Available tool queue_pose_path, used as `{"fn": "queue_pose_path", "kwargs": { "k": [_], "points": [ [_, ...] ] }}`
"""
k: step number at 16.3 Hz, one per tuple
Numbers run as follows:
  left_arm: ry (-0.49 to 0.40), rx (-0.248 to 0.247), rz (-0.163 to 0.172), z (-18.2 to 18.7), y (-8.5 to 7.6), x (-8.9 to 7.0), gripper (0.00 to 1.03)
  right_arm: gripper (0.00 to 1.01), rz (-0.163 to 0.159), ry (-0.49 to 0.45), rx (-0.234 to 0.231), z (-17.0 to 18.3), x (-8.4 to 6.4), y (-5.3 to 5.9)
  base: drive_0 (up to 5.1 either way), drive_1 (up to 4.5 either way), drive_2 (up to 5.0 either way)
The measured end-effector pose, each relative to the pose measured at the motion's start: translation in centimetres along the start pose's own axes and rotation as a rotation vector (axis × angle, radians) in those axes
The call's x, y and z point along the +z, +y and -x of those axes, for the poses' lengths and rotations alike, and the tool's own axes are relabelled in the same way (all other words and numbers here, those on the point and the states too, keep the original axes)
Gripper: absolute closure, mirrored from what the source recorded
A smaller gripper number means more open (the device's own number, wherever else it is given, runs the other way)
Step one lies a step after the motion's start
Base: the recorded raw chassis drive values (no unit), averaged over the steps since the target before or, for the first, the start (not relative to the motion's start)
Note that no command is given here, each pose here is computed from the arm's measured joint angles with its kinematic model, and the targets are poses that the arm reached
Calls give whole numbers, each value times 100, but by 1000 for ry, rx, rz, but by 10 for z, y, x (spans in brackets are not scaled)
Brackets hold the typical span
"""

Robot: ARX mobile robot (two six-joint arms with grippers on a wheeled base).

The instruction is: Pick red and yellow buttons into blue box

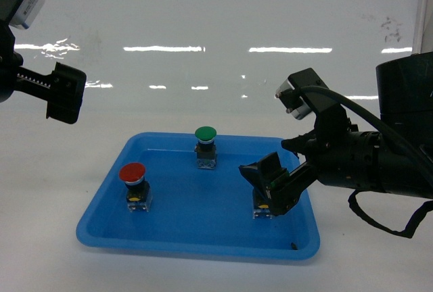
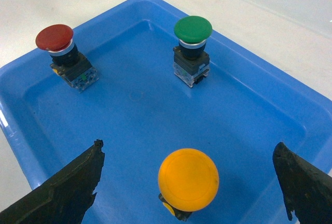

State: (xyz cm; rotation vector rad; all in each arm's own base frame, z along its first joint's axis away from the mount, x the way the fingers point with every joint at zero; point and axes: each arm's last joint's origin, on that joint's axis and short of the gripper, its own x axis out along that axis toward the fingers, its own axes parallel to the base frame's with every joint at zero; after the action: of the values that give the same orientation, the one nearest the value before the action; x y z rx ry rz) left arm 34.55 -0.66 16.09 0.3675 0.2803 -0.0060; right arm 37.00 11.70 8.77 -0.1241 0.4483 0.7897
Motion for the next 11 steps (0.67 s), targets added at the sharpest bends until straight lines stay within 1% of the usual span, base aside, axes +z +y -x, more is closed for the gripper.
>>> {"fn": "queue_pose_path", "kwargs": {
  "k": [3,4,5,6,10,11],
  "points": [
    [0,0,0,0,0,0,5,3,-5,-1,-4,1,0,-1,0,0,0],
    [0,0,0,0,0,0,5,3,-18,7,8,1,-1,-1,0,0,0],
    [0,0,0,0,0,0,5,3,-17,-6,16,1,0,-1,0,0,0],
    [0,0,0,0,0,0,5,3,-17,-2,21,-3,-6,-1,0,0,0],
    [0,0,0,0,0,0,5,3,17,16,2,-13,-22,2,0,0,0],
    [0,0,0,0,0,0,5,3,21,27,4,-14,-27,2,0,0,0]
  ]
}}
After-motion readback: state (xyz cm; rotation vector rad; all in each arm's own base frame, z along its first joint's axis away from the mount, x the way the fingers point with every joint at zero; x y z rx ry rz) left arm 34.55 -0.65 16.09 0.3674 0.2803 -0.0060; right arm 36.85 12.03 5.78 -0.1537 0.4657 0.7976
